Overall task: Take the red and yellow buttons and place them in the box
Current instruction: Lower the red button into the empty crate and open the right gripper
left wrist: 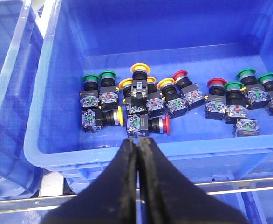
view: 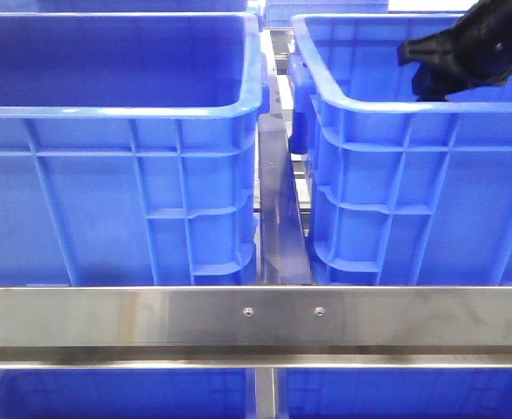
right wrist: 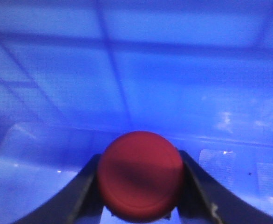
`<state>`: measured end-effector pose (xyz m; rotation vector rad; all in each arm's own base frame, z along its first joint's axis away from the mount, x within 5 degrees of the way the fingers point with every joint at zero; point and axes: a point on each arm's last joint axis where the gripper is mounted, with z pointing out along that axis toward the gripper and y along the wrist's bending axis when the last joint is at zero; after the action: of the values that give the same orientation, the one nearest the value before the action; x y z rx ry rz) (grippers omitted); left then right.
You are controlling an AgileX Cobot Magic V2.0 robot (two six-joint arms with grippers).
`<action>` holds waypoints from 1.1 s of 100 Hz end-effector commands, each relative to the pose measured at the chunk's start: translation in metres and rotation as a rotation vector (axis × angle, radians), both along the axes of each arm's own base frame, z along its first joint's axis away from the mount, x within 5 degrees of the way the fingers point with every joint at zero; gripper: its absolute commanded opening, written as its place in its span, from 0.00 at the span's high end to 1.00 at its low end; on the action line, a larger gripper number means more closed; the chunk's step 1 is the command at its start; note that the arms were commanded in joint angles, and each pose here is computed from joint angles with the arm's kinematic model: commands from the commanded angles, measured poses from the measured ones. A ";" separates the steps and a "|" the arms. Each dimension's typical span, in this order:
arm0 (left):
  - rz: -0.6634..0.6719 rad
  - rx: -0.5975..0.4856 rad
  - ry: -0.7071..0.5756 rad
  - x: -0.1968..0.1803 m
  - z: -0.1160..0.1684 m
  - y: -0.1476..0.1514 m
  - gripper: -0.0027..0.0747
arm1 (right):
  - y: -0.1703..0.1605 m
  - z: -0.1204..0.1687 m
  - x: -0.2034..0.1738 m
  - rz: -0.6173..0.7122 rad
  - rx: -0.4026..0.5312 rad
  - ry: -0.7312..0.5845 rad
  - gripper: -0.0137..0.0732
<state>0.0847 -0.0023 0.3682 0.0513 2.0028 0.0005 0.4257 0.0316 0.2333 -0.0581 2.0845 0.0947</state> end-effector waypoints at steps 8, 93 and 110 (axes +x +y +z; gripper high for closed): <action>0.000 -0.016 -0.100 0.002 0.015 0.000 0.99 | 0.000 0.021 0.006 -0.002 -0.002 -0.065 0.68; 0.000 -0.016 -0.100 0.002 0.015 0.000 0.99 | -0.001 0.036 0.000 -0.005 0.000 -0.098 0.25; 0.000 -0.016 -0.100 0.002 0.015 0.000 0.99 | -0.004 0.063 -0.027 -0.012 0.000 -0.146 0.25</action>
<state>0.0847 -0.0023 0.3682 0.0513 2.0028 0.0005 0.4173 0.0302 0.2541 -0.0536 2.0384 0.0848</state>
